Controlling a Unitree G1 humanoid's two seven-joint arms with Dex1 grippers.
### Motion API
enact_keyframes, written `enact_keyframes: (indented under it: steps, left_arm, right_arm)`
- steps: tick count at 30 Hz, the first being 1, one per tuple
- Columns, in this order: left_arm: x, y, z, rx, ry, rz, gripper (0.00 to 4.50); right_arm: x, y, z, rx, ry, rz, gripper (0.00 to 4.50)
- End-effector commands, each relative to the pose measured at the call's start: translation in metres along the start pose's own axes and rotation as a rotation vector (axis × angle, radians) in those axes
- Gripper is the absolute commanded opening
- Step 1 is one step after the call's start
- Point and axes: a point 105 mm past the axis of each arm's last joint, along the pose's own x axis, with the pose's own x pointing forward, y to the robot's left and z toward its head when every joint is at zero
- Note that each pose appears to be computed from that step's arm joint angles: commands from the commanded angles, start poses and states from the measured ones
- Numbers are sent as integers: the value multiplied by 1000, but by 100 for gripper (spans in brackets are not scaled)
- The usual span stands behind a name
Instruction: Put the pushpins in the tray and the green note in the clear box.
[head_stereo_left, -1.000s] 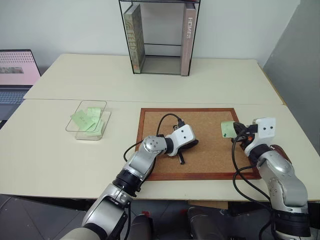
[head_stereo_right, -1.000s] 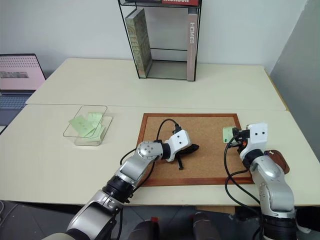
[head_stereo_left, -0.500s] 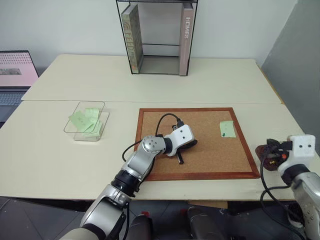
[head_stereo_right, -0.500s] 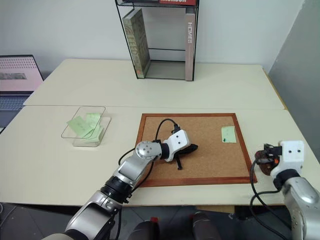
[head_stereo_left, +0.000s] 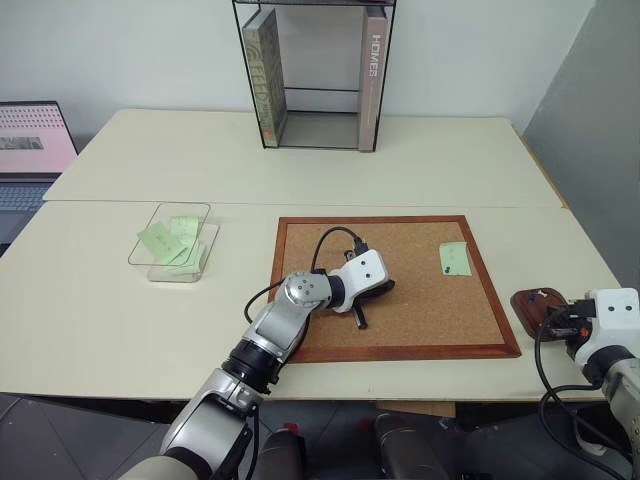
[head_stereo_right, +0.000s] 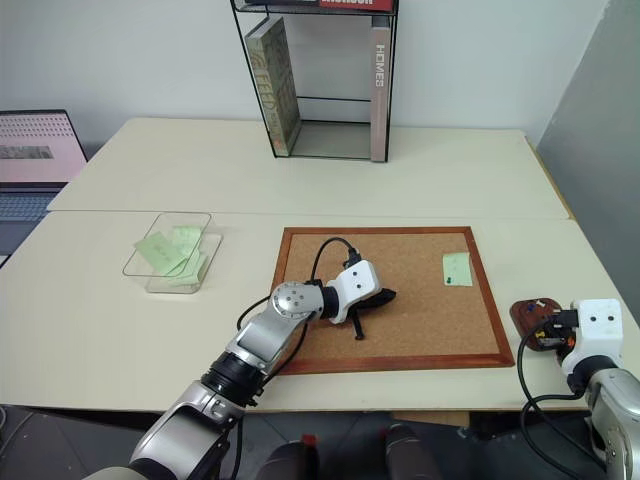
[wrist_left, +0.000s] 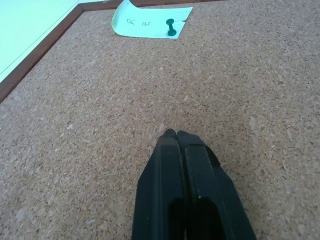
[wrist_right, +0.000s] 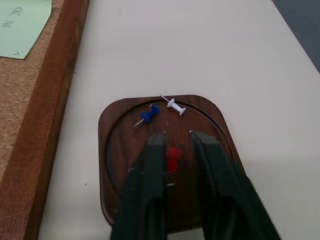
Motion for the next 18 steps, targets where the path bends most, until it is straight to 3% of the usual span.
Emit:
enact_keyframes:
  steps: [1,11,18]
  left_arm:
    - [2,-4,-4,-5,21,-9,0]
    - [2,-2,-3,-19,12,8,0]
    - [2,-1,-2,-15,10,11,0]
  right_arm:
    - [3,-4,6,-8,-8,4,174]
    - [2,-8,9,-21,-16,-12,383]
    - [-3,-8,27,-19,-107,-8,394]
